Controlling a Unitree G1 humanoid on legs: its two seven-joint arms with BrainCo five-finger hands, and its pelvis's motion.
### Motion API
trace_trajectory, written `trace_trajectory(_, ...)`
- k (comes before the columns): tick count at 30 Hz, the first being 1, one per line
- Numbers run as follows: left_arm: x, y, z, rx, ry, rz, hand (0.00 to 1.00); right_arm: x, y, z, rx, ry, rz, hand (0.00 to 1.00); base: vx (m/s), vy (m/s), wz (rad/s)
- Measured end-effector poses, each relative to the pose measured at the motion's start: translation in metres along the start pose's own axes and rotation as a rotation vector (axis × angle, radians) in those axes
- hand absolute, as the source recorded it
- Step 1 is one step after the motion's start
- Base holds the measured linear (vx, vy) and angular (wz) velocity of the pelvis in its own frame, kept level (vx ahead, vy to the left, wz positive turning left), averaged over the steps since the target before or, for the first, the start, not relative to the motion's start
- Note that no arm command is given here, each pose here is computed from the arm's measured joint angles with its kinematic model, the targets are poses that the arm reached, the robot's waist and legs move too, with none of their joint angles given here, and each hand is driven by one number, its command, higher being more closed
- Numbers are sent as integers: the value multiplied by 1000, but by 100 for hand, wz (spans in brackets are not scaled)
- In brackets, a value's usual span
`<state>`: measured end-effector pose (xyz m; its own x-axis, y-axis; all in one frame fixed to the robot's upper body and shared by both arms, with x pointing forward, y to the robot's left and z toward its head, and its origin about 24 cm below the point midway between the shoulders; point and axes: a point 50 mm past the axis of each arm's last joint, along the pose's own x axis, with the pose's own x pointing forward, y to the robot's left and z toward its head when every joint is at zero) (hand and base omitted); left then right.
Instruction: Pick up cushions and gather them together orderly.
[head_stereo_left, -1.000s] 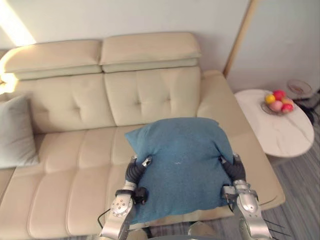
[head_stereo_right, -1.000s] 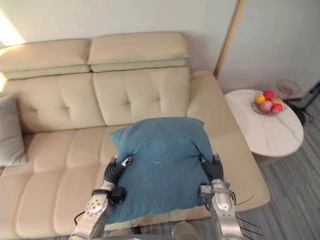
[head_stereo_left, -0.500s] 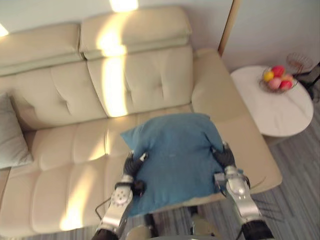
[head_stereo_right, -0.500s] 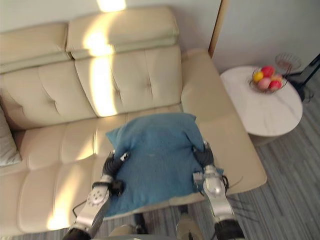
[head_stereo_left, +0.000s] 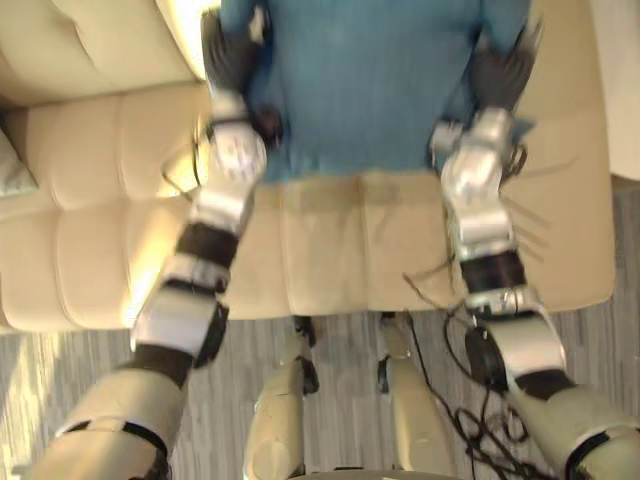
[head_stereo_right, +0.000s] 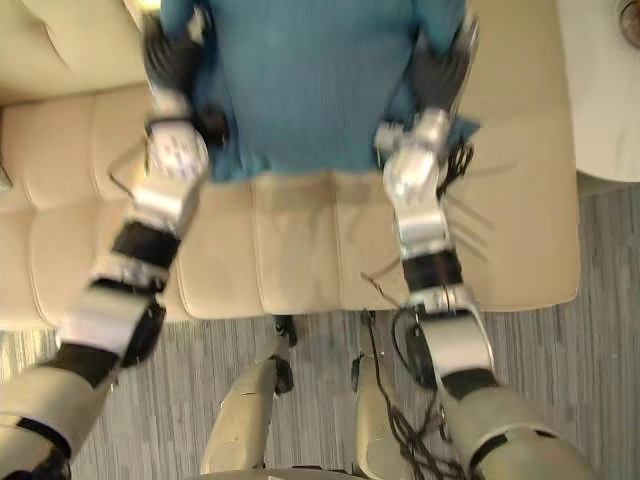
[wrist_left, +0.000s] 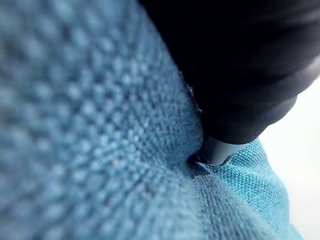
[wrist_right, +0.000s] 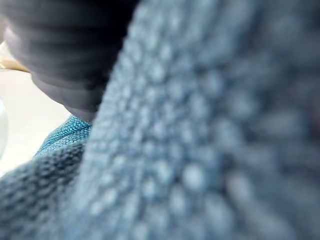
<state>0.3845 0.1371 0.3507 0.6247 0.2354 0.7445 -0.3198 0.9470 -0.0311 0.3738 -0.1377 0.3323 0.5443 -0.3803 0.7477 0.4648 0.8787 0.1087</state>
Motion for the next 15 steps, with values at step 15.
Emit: trace_trajectory(15, 43, 4, 41, -292, 71, 117, 0, 62, -13, 19, 461, 258, -45, 0, -2, 72, 15)
